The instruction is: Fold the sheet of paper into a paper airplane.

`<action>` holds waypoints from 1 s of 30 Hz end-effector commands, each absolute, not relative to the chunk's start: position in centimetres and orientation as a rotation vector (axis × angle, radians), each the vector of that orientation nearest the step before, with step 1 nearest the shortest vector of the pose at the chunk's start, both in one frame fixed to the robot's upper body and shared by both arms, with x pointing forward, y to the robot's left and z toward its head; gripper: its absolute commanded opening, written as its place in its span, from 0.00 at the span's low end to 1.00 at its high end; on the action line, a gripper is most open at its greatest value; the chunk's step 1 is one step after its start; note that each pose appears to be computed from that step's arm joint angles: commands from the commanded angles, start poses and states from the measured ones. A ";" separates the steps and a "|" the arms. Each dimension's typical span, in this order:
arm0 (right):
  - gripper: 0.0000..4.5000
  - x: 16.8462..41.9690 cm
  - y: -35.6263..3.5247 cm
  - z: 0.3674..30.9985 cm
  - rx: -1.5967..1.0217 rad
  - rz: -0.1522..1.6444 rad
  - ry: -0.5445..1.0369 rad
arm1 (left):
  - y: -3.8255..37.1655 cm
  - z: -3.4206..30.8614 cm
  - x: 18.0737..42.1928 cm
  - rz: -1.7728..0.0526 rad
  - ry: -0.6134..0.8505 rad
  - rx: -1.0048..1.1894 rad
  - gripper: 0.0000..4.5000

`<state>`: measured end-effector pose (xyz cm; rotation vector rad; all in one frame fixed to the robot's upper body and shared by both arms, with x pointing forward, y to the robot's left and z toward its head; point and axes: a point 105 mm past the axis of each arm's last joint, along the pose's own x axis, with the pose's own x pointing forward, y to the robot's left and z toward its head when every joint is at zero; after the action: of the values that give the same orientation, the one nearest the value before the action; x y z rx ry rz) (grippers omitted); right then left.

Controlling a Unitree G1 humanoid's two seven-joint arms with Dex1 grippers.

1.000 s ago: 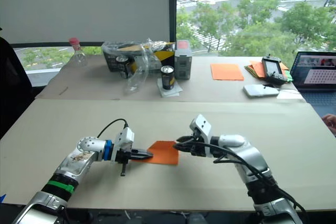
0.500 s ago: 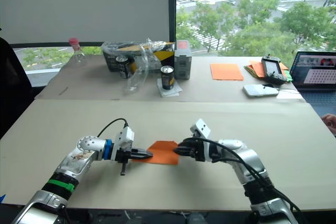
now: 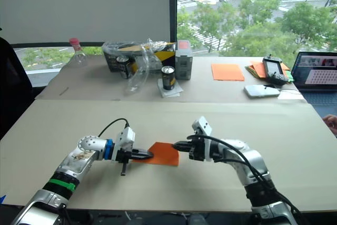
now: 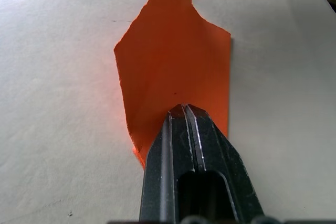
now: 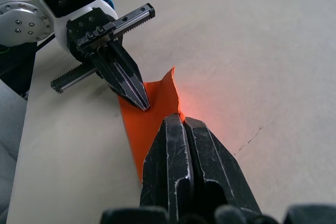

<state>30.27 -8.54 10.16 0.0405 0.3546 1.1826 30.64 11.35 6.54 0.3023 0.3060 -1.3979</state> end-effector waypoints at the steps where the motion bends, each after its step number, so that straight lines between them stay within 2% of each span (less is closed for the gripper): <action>1: 0.01 29.8 -8.6 11.6 -0.020 1.213 0.282 | 13.0 4.1 30.6 -1.338 0.442 0.331 0.00; 12: 0.01 27.6 -7.5 10.3 -0.503 1.333 0.071 | 13.2 4.1 30.7 -1.343 0.449 0.330 0.00; 20: 0.01 27.2 -7.6 7.4 -0.715 1.382 0.071 | 13.5 4.6 30.6 -1.334 0.444 0.310 0.00; 27: 0.01 27.4 -7.5 6.4 -0.758 1.387 0.086 | 14.2 7.5 29.7 -1.392 0.400 0.173 0.00; 30: 0.01 27.5 -7.6 6.2 -0.761 1.389 0.094 | 14.6 10.0 30.6 -1.357 0.320 0.066 0.00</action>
<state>27.58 -7.25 7.30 -0.7388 0.0456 1.3818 30.05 14.66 7.73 0.0927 0.4006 -1.3555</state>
